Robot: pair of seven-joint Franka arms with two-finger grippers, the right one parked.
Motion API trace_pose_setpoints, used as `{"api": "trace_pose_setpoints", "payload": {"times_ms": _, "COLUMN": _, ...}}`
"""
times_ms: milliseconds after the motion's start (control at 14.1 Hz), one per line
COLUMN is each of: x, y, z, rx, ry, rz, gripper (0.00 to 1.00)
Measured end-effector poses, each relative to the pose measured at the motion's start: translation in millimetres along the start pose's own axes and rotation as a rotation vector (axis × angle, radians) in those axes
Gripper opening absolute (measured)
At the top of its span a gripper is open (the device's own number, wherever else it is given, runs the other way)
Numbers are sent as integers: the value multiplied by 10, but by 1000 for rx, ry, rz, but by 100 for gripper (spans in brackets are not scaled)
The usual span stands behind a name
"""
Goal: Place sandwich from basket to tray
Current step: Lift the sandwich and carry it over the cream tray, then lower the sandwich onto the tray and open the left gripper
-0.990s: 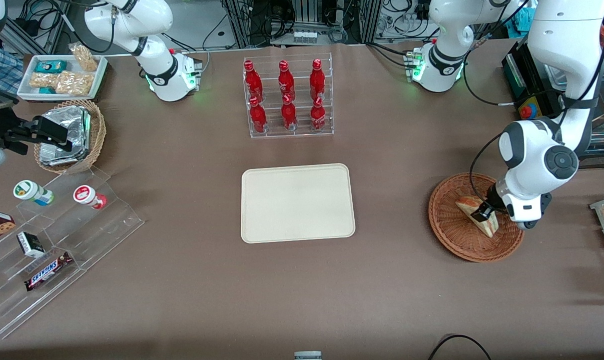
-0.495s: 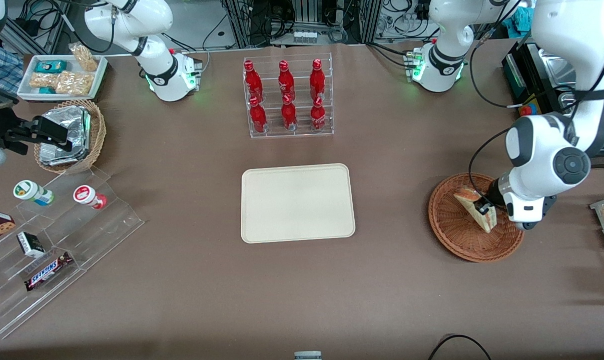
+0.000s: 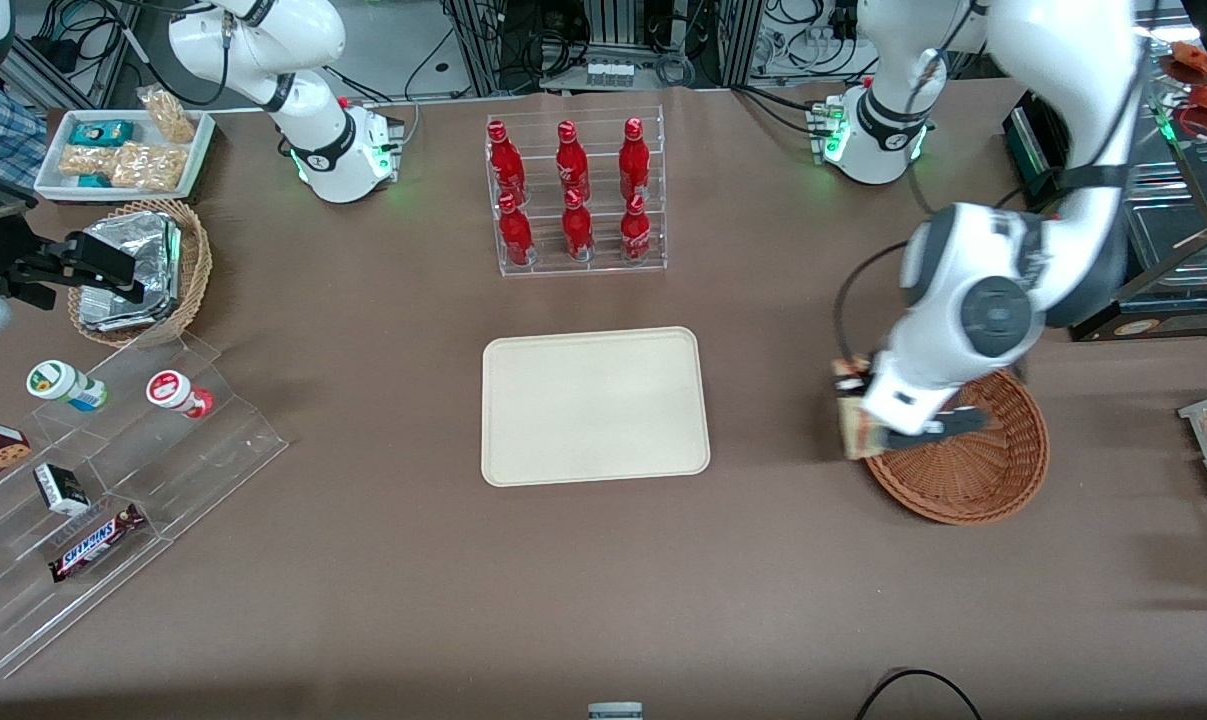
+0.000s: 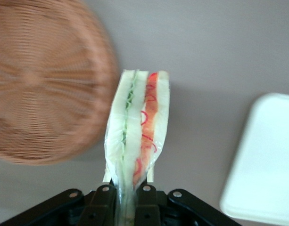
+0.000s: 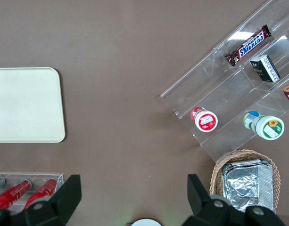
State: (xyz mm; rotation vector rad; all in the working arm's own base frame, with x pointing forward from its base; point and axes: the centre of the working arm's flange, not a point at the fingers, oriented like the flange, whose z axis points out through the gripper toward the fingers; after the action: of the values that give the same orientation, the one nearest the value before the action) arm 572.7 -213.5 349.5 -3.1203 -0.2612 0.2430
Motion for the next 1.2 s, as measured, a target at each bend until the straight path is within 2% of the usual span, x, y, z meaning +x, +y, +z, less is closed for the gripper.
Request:
{"api": "trace_pose_setpoints", "payload": {"times_ms": 141, "x": -210, "y": 690, "z": 188, "rx": -38, "ry": 8, "rz": 33, "gripper": 15}}
{"api": "trace_pose_setpoints", "payload": {"times_ms": 283, "x": -464, "y": 1351, "z": 347, "rx": -56, "ry": 30, "rz": 28, "gripper": 15}}
{"api": "trace_pose_setpoints", "payload": {"times_ms": 424, "x": -744, "y": 1924, "z": 503, "rx": -62, "ry": 33, "rz": 16, "gripper": 15}}
{"api": "trace_pose_setpoints", "payload": {"times_ms": 778, "x": -1108, "y": 2857, "z": 801, "rx": -109, "ry": 61, "rz": -25, "gripper": 15}}
{"api": "trace_pose_setpoints", "payload": {"times_ms": 919, "x": -1181, "y": 3049, "z": 996, "rx": -104, "ry": 104, "rz": -39, "gripper": 15}}
{"api": "trace_pose_setpoints", "payload": {"times_ms": 1061, "x": -1220, "y": 3149, "z": 1189, "rx": -82, "ry": 152, "rz": -61, "gripper": 15}}
{"api": "trace_pose_setpoints", "payload": {"times_ms": 1202, "x": -1204, "y": 3174, "z": 1303, "rx": -86, "ry": 166, "rz": -73, "gripper": 15}}
